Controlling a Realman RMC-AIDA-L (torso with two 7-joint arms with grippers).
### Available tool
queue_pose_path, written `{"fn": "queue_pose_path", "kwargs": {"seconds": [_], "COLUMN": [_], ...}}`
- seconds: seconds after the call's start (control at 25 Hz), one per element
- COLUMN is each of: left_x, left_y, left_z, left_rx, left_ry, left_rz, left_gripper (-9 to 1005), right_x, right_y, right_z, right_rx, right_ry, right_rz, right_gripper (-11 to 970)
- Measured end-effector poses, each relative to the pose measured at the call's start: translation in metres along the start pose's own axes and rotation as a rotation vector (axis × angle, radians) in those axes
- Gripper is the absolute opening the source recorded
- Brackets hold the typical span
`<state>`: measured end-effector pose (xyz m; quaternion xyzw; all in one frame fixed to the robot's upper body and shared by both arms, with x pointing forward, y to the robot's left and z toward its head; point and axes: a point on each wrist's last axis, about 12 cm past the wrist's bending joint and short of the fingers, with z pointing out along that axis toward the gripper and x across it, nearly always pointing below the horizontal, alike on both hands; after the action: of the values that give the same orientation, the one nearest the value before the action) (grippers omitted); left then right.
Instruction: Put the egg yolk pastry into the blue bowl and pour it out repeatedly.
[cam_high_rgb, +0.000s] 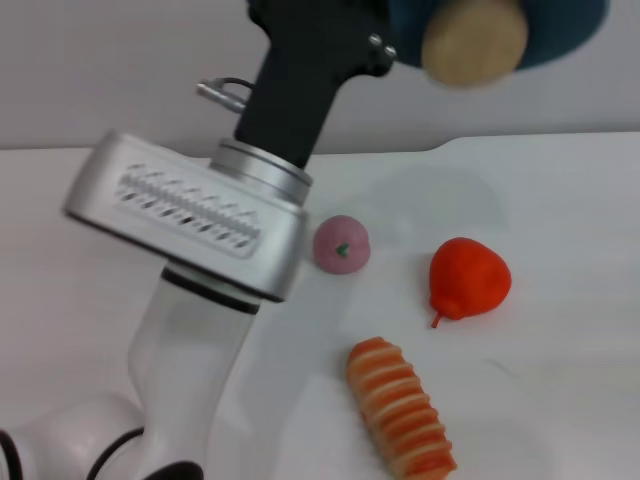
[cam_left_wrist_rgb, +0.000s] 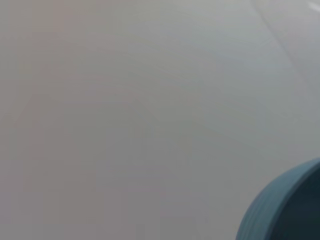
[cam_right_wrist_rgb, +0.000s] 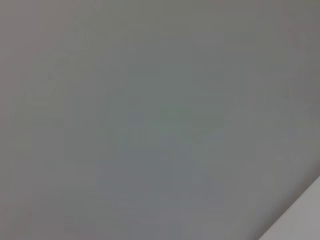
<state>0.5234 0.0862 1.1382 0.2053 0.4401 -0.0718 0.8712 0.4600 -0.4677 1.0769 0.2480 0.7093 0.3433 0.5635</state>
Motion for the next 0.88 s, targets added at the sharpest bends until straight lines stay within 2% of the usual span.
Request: {"fn": "queue_pose_path", "kwargs": {"seconds": [0.12, 0.36, 0.52, 0.64, 0.88], "left_x": [0.009, 0.015, 0.022, 0.025, 0.03], "left_y": [-0.003, -0.022, -0.026, -0.024, -0.001], "left_z": [0.006, 0.004, 0.004, 0.008, 0.022], "left_rx": [0.073, 0.258, 0.307, 0.302, 0.161], "left_ry": [0.024, 0.011, 0.071, 0.105, 0.166], "left_rz": [0.088, 0.316, 0.292, 0.261, 0.23], "left_gripper": [0, 0, 0, 0, 0], "right_x": [-0.001, -0.002, 0.001, 0.003, 0.008], "right_y": [0.001, 0.001, 0.0, 0.001, 0.004], "right_z": [0.002, 0.003, 0.002, 0.003, 0.008], "right_rx": [-0.006, -0.005, 0.001, -0.001, -0.017], "right_ry": [0.001, 0.0, 0.002, 0.01, 0.035], "right_rz": [0.001, -0.005, -0.001, 0.001, -0.035], "right_gripper": [376, 376, 376, 376, 376]}}
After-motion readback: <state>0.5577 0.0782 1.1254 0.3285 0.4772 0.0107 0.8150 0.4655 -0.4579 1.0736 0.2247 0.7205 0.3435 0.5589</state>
